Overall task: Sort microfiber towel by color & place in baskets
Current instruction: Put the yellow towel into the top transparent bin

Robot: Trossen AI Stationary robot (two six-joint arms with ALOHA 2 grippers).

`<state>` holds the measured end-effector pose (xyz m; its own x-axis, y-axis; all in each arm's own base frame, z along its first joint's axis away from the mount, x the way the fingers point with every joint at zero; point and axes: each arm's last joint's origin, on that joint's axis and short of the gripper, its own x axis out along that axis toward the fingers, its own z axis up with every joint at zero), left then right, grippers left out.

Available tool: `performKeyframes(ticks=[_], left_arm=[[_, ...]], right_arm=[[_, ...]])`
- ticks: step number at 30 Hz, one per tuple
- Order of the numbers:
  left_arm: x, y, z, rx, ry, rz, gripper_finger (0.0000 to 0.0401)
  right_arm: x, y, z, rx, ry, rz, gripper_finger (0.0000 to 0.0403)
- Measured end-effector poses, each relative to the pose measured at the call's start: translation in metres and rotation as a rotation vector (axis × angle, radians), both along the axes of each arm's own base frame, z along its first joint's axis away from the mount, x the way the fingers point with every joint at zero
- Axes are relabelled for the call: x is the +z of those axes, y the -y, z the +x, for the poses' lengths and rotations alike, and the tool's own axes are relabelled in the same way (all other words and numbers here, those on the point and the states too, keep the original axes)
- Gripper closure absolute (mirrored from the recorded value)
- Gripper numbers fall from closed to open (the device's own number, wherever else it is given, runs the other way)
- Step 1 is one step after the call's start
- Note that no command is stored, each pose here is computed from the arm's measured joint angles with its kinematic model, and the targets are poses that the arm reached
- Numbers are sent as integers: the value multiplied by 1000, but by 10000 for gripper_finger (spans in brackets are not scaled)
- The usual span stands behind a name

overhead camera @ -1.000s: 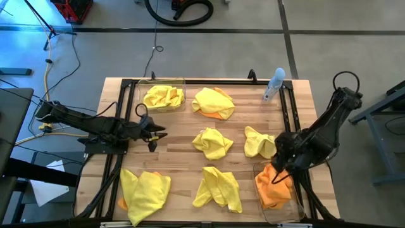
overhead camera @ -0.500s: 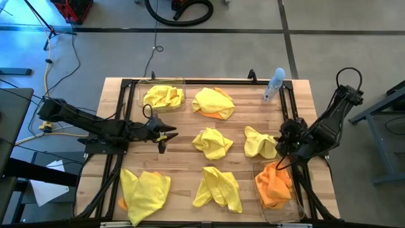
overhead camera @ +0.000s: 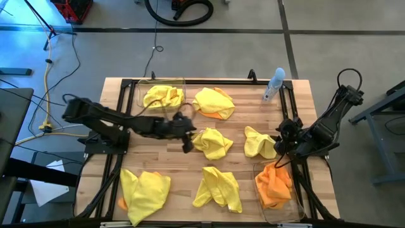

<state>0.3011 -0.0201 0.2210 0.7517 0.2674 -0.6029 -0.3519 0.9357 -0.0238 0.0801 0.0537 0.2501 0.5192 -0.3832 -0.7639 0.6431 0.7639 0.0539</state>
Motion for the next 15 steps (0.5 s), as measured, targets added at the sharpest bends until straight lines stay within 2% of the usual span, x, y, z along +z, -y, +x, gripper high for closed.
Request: performKeyframes(ticks=[7, 15], left_arm=[[-18, 0, 45, -42, -204, 60, 299], [-43, -2, 80, -130, -281, 90, 299]], right_arm=[[0, 0, 0, 0, 2, -3, 194], [0, 1, 0, 2, -3, -12, 194]])
